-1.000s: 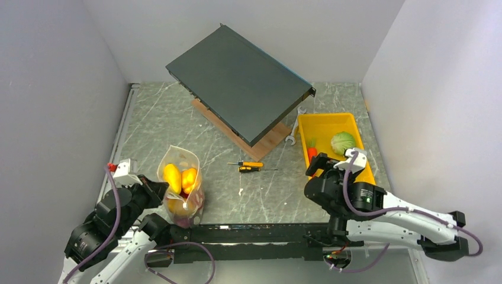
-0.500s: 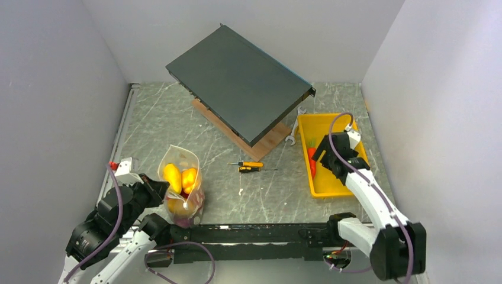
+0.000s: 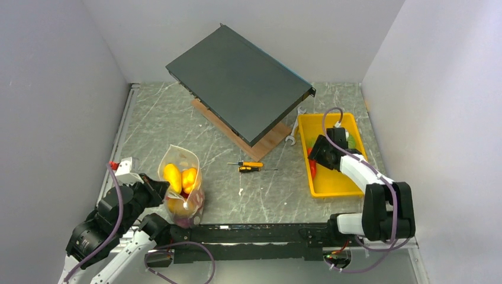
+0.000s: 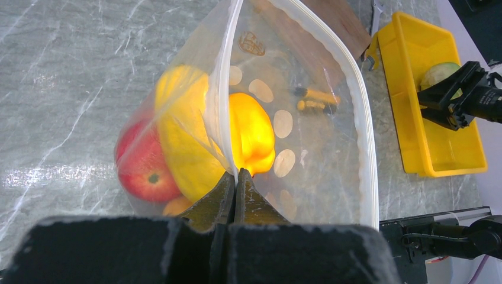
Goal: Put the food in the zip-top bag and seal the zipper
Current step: Pick up the fake vegetable from the bin.
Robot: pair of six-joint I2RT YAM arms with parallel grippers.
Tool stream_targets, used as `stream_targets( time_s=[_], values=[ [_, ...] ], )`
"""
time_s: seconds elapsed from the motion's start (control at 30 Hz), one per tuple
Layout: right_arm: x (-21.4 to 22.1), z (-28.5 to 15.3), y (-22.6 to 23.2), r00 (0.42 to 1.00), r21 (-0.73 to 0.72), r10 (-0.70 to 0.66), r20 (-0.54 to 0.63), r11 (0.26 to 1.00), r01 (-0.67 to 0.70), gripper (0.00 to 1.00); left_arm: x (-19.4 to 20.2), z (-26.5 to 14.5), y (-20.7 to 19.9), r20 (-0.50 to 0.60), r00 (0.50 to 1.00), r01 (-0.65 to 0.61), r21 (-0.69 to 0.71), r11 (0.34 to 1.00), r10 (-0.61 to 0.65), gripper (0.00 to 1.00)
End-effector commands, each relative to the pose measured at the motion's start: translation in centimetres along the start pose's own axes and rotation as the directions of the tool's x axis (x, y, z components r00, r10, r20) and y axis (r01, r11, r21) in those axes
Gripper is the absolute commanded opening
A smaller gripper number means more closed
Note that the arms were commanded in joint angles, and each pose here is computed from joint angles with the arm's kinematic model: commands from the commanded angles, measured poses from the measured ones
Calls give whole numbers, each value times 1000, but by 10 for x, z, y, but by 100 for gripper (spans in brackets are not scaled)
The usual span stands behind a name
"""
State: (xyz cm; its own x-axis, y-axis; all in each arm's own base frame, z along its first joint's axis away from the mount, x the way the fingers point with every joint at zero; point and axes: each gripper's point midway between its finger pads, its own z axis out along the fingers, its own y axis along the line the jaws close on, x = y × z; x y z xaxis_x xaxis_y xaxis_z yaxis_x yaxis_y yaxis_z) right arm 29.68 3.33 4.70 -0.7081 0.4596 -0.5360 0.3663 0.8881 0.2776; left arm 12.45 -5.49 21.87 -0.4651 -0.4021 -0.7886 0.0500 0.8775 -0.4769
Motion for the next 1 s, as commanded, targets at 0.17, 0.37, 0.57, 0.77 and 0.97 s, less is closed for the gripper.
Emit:
stream_targets(
  time_s=[0.17,0.37,0.57,0.77,0.97],
  values=[
    [-2,13,0,999,3,-20,-30,1000,20,33,-3,3,-4,1,1000,-15,7,1000,15,0],
    [-42,-29,-3,993,58,-14,115,998,7,11,-3,3,-4,4,1000,-16,11,1000,16,0],
    [-91,-114,16,930,-60,88,357,996,-71,4,-3,2,-5,6,1000,-16,15,1000,16,0],
    [-122,-227,46,751,-395,301,588,917,-58,5,-4,1,-5,18,1000,-11,25,1000,11,0],
    [-117,-312,118,759,-706,335,559,672,224,7,-4,1,-6,18,1000,-12,29,1000,12,0]
  ],
)
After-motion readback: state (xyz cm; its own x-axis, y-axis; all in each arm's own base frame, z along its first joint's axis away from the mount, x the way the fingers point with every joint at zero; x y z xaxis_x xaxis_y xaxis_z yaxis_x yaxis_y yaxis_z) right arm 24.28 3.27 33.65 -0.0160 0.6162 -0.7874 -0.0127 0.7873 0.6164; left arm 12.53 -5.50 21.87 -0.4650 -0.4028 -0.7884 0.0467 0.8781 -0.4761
